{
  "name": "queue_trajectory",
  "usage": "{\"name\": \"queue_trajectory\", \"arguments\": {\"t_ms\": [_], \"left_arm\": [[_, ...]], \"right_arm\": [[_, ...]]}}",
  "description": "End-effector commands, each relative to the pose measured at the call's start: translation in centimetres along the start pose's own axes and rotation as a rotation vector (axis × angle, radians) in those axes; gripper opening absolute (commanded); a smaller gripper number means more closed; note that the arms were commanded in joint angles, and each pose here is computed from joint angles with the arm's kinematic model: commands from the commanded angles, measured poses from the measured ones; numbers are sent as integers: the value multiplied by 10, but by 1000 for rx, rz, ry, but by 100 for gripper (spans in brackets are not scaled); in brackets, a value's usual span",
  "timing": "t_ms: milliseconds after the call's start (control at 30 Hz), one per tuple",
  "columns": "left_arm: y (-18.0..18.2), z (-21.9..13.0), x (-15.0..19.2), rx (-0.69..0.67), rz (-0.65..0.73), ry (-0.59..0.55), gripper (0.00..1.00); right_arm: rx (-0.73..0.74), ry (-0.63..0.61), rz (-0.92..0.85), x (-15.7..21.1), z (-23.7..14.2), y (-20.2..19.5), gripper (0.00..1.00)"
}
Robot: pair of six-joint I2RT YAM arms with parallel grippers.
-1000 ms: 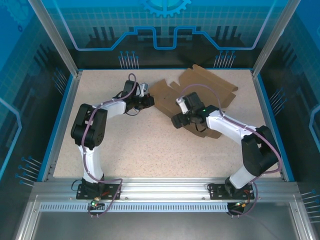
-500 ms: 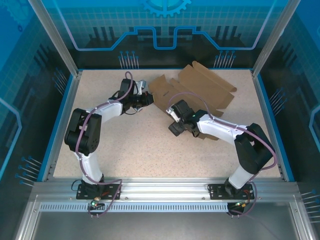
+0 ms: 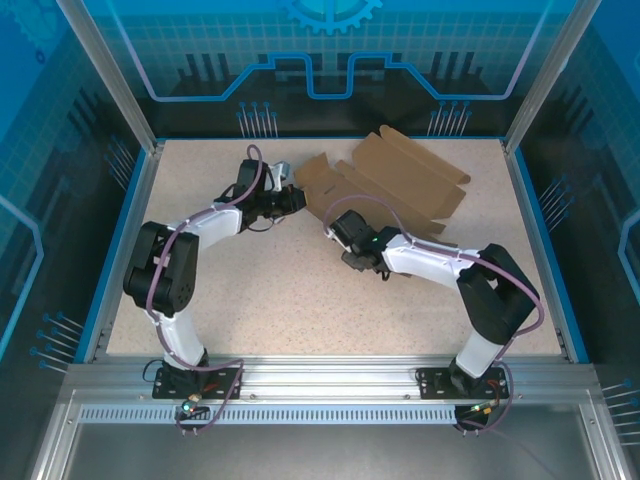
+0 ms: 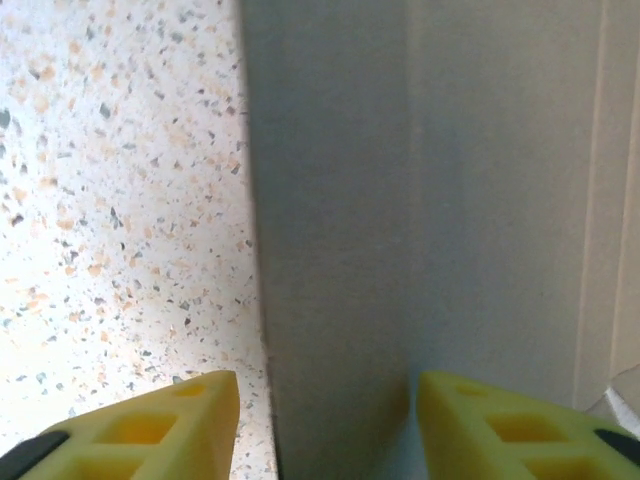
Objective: Fold the paper box
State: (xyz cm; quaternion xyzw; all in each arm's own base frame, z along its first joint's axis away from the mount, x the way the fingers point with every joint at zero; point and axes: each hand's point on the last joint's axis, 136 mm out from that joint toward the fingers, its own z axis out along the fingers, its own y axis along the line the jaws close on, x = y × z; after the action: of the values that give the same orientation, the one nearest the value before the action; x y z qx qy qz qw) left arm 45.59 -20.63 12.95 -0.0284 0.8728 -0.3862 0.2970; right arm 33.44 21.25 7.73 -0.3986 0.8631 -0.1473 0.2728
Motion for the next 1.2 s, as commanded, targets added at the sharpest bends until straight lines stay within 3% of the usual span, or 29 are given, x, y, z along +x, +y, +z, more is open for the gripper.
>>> {"name": "queue_trajectory", "arguments": {"t_ms": [0, 200, 267, 433, 533, 700, 900, 1167], "left_arm": [[-13, -9, -2, 36, 16, -15, 12], [-16, -13, -5, 39, 22, -35, 13], [-21, -18, -12, 43, 28, -58, 19], [-44, -49, -32, 52, 57, -176, 58], [-56, -78, -39, 50, 83, -275, 72], [-87, -111, -32, 76, 166, -353, 76], [-150, -125, -12, 94, 422, -396, 79], [-226, -148, 23, 214, 712, -431, 89]], "right_arm": [[47, -25, -4, -11, -8, -7, 37], [12, -58, 78, -20, -21, -9, 7], [-6, -68, 133, -24, -28, -13, 1], [-80, -127, 338, -38, -59, -35, 0], [-148, -202, 505, -46, -85, -60, 0], [-287, -424, 787, -64, -150, -116, 1], [-294, -614, 928, -89, -224, -165, 1], [-298, -757, 1092, -103, -267, -197, 1]]}}
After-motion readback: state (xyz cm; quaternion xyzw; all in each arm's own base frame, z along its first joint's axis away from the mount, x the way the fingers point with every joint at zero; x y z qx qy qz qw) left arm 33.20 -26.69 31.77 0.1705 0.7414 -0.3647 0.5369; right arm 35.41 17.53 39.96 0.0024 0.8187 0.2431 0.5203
